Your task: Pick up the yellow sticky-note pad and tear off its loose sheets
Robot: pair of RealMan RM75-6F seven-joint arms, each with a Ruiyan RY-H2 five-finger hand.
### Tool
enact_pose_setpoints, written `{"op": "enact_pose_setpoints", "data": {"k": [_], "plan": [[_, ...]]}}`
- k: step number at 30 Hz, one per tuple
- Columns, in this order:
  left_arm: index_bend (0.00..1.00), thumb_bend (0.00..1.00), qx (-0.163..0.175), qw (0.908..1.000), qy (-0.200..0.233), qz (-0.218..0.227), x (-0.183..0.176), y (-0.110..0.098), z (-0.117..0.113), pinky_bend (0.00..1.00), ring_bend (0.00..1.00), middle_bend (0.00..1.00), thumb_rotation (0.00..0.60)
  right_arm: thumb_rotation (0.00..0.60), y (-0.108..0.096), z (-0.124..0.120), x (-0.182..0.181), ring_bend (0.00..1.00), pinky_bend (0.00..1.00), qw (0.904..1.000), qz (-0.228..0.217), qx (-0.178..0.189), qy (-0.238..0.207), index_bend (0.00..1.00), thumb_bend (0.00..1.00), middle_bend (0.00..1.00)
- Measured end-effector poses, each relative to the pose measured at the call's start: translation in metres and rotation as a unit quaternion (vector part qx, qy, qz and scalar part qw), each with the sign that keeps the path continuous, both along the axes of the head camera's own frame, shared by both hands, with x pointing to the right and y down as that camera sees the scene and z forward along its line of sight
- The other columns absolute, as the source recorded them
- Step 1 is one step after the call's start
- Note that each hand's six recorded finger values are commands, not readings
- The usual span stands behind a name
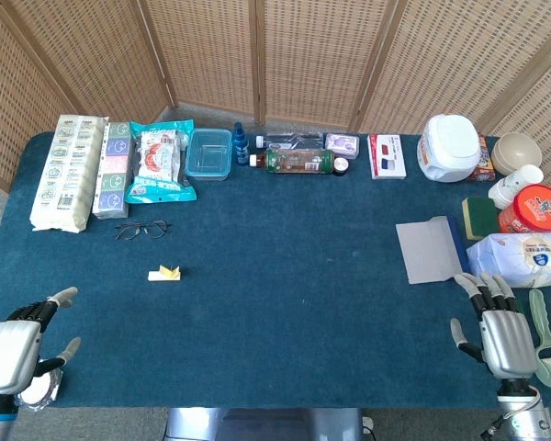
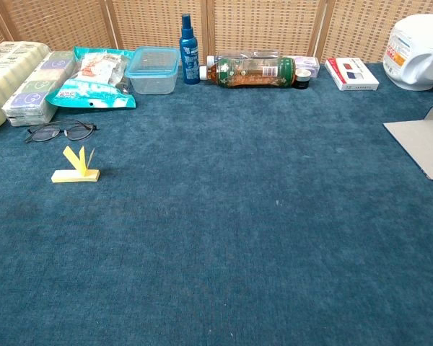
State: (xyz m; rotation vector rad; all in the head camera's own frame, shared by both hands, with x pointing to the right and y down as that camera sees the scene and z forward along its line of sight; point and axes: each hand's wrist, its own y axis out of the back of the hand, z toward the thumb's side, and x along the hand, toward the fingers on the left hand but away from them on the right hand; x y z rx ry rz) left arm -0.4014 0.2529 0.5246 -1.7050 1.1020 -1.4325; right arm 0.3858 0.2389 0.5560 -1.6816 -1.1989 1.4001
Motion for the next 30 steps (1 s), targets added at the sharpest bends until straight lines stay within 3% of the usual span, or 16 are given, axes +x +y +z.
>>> {"op": "enact_pose_setpoints", "data": {"k": [19, 30], "plan": [[0.21, 0.23, -0.023, 0.9997, 0.000, 0.005, -0.001, -0.003, 0.012, 0.37, 0.35, 0.34, 0.600, 0.600, 0.000, 0.006, -0.007, 0.09, 0.06, 1.0000, -0.003, -0.007, 0.003, 0.15, 0.46, 0.21], [0.21, 0.23, -0.022, 0.9990, -0.003, 0.039, 0.006, -0.028, 0.021, 0.37, 0.36, 0.34, 0.600, 0.600, 0.003, 0.014, -0.008, 0.10, 0.06, 0.9998, 0.004, -0.018, 0.000, 0.15, 0.46, 0.21]]}}
